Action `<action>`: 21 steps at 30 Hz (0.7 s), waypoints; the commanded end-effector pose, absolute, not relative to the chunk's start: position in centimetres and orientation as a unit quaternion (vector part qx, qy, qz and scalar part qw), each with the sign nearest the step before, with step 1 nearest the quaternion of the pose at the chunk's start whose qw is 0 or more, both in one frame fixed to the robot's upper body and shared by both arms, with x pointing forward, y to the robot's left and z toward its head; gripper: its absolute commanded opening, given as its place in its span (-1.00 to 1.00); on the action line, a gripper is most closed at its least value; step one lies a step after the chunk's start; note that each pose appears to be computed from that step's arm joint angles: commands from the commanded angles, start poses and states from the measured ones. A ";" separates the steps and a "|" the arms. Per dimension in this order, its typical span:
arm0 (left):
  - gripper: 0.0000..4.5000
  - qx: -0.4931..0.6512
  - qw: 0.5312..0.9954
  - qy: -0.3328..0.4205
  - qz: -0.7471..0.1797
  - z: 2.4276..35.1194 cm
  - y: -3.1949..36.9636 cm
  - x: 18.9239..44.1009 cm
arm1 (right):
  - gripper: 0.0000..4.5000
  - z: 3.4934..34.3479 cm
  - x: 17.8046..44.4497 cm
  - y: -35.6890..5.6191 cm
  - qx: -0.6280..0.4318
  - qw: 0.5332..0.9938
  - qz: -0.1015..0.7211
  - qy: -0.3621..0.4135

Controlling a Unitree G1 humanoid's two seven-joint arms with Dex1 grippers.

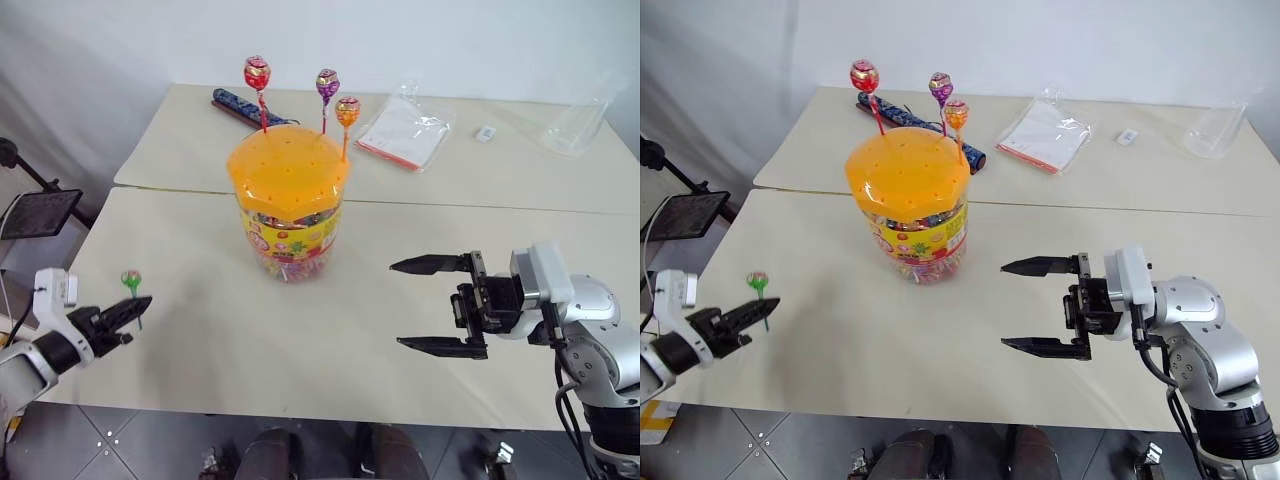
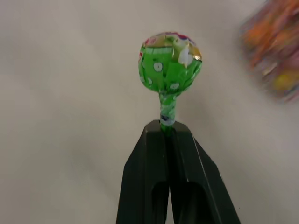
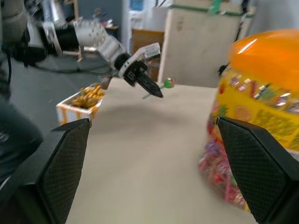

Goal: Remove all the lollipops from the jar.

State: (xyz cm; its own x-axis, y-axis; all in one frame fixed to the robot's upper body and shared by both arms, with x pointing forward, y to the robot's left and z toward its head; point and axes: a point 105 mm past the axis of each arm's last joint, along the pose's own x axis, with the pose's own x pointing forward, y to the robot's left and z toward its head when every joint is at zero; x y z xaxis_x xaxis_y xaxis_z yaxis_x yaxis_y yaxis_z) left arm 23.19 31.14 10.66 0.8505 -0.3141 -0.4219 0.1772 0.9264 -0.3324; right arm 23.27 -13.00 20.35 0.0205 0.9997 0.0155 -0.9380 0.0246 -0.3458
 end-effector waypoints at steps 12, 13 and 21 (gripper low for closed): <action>0.25 -0.005 0.953 0.148 -0.264 17.0 30.6 23.1 | 1.00 21.0 22.9 -15.6 -0.091 0.771 0.617 -0.126; 0.25 0.005 0.949 0.135 -0.283 18.0 30.8 23.0 | 1.00 21.4 23.1 -15.8 -0.088 0.780 0.606 -0.132; 0.25 0.051 0.892 -0.095 -0.439 28.0 25.2 27.6 | 1.00 25.7 24.1 -17.5 -0.017 0.832 0.509 -0.217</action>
State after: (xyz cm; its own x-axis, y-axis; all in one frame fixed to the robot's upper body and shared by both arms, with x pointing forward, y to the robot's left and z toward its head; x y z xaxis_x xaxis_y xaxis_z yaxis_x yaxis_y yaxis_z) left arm 27.37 26.53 26.58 0.6490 -0.7569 0.0770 0.7483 0.6533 0.1149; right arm 24.60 -17.05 23.92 0.3765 0.8855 0.2724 -0.8669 0.4404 -0.2335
